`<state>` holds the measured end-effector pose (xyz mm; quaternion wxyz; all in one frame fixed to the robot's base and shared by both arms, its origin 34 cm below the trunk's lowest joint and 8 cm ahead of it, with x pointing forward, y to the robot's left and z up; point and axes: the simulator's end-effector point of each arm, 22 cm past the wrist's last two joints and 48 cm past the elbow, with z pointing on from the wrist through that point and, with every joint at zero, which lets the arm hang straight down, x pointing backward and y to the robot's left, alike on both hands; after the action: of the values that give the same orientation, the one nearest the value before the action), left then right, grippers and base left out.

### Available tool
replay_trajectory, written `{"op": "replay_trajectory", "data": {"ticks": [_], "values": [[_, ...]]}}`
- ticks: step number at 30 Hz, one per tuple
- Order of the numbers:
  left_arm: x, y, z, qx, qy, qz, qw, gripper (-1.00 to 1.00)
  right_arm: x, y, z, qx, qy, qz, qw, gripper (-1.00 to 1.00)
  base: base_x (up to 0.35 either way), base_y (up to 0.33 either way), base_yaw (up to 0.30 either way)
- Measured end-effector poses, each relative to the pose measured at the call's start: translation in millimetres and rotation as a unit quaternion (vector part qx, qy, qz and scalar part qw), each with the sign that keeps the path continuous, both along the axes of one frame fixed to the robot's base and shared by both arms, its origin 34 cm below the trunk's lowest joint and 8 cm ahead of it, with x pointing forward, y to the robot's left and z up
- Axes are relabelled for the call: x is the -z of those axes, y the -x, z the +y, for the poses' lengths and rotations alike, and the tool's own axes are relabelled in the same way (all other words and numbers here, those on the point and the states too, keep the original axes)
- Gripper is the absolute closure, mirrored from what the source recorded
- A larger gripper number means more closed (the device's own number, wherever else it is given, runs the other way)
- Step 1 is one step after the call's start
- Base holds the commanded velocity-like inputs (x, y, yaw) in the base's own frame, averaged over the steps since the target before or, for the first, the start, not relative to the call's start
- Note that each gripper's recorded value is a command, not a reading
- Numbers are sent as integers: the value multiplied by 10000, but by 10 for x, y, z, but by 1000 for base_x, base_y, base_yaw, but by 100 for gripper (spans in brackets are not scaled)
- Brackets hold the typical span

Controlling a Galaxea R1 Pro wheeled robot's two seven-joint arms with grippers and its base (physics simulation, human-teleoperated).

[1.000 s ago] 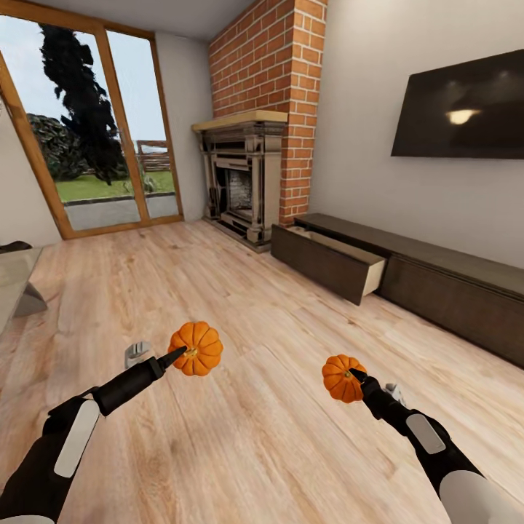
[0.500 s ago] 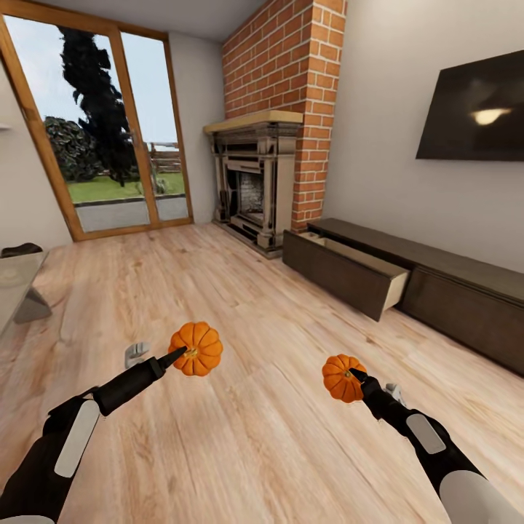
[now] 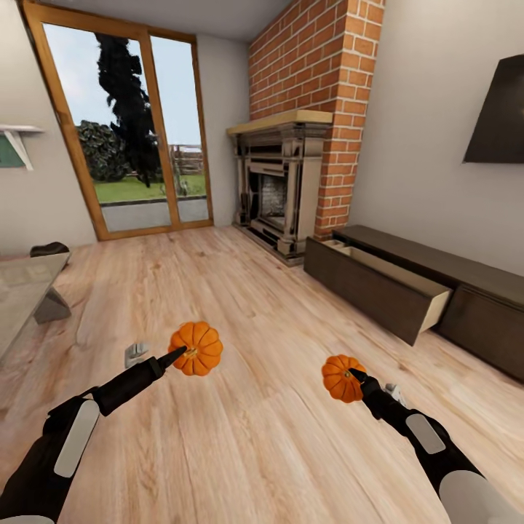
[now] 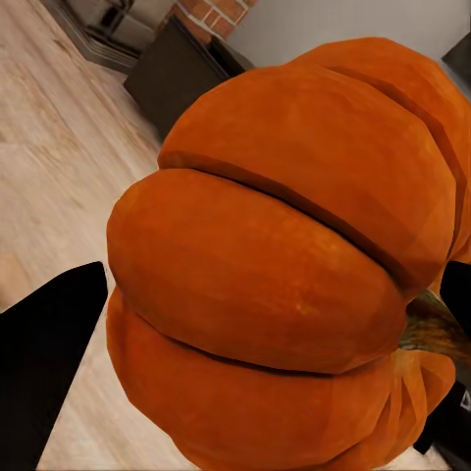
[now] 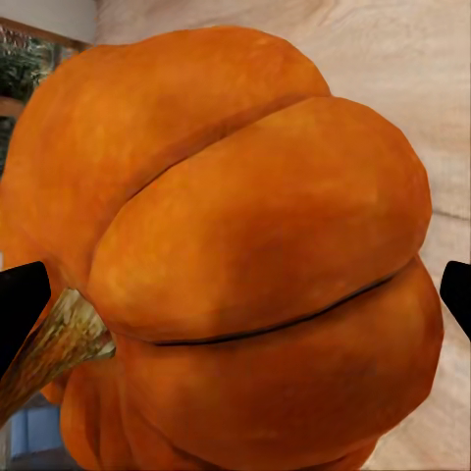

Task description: Place each of the two pumpkins and all three candles from the living room inside a cabinet in the living room (use any cabinet), then make sure every cabinet is closed, and position the cauldron so it is next to a table in the living room.

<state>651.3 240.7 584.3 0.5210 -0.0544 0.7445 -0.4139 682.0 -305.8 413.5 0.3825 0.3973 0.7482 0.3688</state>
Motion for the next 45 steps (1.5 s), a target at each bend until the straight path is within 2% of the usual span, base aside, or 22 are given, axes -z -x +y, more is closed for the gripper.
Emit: {"op": "replay_trajectory", "data": {"ticks": [10,19,30,45], "values": [[-8,1,-2,2,0,-7,10000,100,-9,-1,8,-5,1,-9,10000,100,336,0,65],[-42,6,2,1,1,-36,10000,100,-43,-6,12,-8,-4,-34,10000,100,336,0,203],[-47,8,0,1,-4,-41,10000,100,-53,-7,11,-9,-1,-43,10000,100,336,0,62],[-83,14,2,1,-8,-73,10000,100,-93,-14,21,-12,-8,-75,10000,100,336,0,160]]}}
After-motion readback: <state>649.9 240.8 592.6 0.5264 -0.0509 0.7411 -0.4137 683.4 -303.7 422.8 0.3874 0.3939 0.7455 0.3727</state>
